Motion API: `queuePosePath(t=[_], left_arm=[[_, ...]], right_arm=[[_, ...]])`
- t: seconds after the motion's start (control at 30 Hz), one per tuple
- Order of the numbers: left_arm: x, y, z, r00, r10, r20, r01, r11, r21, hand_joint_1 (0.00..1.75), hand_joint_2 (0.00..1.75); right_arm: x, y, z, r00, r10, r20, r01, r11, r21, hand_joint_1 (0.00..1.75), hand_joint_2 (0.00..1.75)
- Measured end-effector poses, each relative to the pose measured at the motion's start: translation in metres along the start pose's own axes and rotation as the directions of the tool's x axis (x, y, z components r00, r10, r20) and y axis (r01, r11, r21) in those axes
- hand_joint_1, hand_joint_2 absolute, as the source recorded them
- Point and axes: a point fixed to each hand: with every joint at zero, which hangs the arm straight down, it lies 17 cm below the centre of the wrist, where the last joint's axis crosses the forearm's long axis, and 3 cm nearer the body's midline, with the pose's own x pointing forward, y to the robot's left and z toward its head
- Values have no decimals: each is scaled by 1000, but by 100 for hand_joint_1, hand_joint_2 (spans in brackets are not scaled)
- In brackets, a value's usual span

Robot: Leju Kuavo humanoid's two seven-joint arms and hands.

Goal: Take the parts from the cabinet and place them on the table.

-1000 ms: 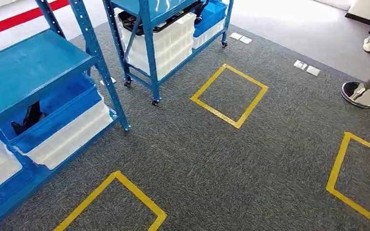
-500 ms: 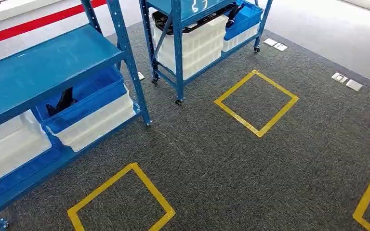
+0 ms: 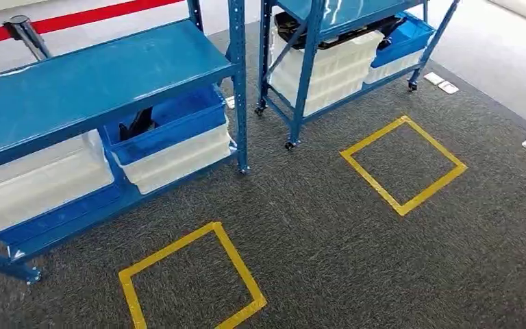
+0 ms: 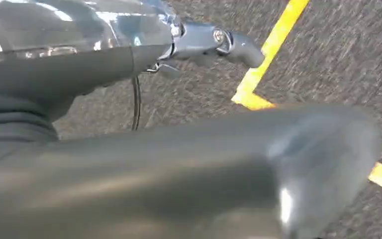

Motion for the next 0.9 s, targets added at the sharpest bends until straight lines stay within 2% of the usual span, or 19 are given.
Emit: queuePosePath(t=[0.9], left_arm=[[-5, 3, 1, 1000, 11, -12, -11, 1000, 12, 0, 0]], right_arm=[[3, 2, 0, 1000, -1, 4, 1, 1000, 4, 0, 0]])
